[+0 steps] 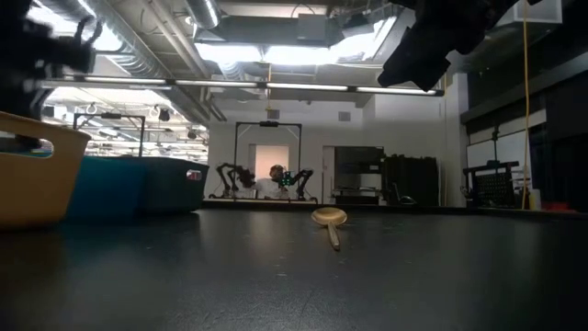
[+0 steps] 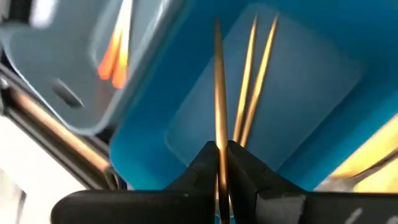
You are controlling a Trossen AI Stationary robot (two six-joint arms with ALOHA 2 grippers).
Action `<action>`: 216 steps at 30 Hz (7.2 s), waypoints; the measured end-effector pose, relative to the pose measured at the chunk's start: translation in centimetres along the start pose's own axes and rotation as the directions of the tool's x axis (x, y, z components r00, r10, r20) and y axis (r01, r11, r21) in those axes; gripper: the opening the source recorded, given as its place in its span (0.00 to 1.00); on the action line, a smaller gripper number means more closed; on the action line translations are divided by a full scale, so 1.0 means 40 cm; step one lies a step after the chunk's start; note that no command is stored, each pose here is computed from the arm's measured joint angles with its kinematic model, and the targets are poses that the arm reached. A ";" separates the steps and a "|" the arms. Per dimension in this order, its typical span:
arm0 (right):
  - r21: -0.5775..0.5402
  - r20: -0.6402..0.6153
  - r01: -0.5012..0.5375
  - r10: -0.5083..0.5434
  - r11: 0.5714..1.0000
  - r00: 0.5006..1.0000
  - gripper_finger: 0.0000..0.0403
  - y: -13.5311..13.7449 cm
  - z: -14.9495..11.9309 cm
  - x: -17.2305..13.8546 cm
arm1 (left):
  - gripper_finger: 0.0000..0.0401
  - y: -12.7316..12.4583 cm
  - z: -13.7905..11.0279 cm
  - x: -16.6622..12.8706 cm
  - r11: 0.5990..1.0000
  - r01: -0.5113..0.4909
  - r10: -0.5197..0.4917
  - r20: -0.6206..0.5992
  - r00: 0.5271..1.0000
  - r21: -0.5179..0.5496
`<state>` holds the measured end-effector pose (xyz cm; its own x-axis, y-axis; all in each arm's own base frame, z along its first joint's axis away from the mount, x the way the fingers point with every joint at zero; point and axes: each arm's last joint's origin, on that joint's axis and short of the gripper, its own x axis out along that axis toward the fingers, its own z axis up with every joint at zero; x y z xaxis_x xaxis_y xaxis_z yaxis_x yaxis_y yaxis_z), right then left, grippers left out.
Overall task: Sort silverware by color (type)
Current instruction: Put the gold spoon into the blue bin
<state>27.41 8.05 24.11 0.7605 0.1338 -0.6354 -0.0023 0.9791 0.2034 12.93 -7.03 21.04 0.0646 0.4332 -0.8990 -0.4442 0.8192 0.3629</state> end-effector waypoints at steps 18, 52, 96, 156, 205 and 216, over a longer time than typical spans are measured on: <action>0.000 0.004 0.010 -0.010 1.000 1.000 0.20 -0.001 0.001 0.000 | 0.11 -0.018 -0.036 0.083 0.999 0.036 -0.037 -0.049 0.998 -0.011; 0.000 0.005 0.011 -0.011 1.000 1.000 0.20 -0.001 0.001 0.000 | 0.17 -0.049 0.080 -0.091 0.949 0.283 -0.241 0.260 0.935 -0.141; 0.488 0.029 0.211 -0.258 0.847 0.966 0.20 -0.020 -0.059 0.202 | 0.17 -0.091 0.137 -0.132 0.883 0.445 -0.297 0.556 0.776 -0.149; 0.587 0.016 0.263 -0.336 0.765 0.942 0.19 -0.020 -0.142 0.326 | 0.17 -0.089 0.137 -0.131 0.889 0.431 -0.279 0.564 0.777 -0.154; 0.530 -0.043 0.277 -0.301 0.802 0.953 0.19 -0.008 -0.112 0.302 | 0.17 -0.089 0.137 -0.131 0.898 0.418 -0.277 0.566 0.777 -0.135; 0.561 -0.070 0.329 -0.352 0.760 0.933 0.19 -0.018 -0.142 0.331 | 0.17 -0.090 0.137 -0.131 0.898 0.418 -0.277 0.566 0.777 -0.135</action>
<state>33.80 9.97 11.32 0.6651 -0.2094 -0.7168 0.6125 0.7020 0.3633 19.08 -10.18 25.79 0.6787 0.3221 -0.6601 -0.4923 0.8664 -0.0833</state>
